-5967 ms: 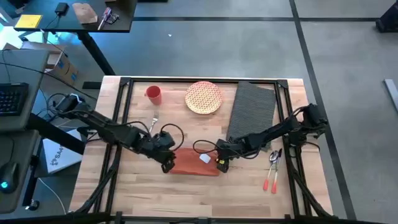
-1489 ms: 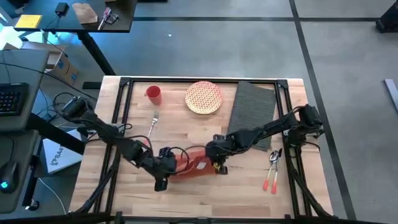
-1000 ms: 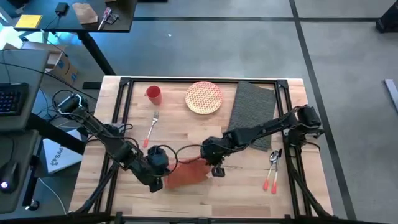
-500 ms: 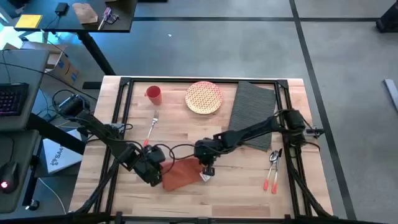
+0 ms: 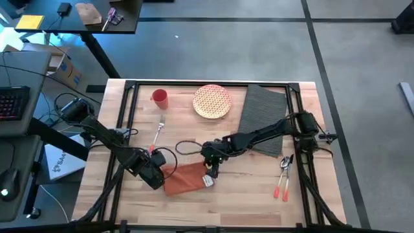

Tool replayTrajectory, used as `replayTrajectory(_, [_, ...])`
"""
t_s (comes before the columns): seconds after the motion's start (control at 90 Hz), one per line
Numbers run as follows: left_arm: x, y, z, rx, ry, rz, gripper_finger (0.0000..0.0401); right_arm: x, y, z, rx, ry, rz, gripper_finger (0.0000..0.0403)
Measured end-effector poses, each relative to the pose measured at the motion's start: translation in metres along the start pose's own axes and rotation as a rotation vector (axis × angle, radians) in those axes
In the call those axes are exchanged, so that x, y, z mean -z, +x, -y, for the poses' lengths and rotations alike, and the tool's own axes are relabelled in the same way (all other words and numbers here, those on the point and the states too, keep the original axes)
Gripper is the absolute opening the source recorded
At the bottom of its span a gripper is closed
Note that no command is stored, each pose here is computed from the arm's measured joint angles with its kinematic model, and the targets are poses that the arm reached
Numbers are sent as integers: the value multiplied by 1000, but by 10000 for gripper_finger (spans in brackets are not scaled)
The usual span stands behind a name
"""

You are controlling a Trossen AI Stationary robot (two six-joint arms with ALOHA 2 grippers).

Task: Set table place
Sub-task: Fold the orange table napkin

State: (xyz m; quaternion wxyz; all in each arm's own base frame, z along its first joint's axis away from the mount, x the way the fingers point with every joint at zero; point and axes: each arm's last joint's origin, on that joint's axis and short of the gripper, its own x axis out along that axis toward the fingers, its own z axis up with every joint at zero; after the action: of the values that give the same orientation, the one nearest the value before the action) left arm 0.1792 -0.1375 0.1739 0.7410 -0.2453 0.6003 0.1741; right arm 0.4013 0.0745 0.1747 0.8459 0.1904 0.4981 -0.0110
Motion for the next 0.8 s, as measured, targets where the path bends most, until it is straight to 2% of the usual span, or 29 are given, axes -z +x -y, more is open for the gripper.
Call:
replayTrajectory(0.111, [-5,-19,11,80,33,19,104,6,-32,-9,48,-26,-18,188])
replayTrajectory(0.222, [-20,-30,31,245,191,153,95,13,-64,-19,106,-100,-1,188])
replayTrajectory(0.3, [-37,-25,41,325,298,241,76,17,-80,-23,145,-128,16,185])
replayTrajectory(0.389, [-60,-6,45,326,363,283,48,20,-93,-26,162,-138,29,184])
replayTrajectory(0.522, [-96,28,39,304,381,288,12,24,-100,-28,162,-146,14,183])
replayTrajectory(0.644, [-113,60,33,368,393,172,2,31,-102,-29,163,-158,-44,183])
replayTrajectory(0.722, [-115,75,28,348,319,108,0,36,-106,-33,162,-175,-64,183])
replayTrajectory(0.8, [-116,79,26,303,187,108,0,42,-107,-36,167,-192,-91,183])
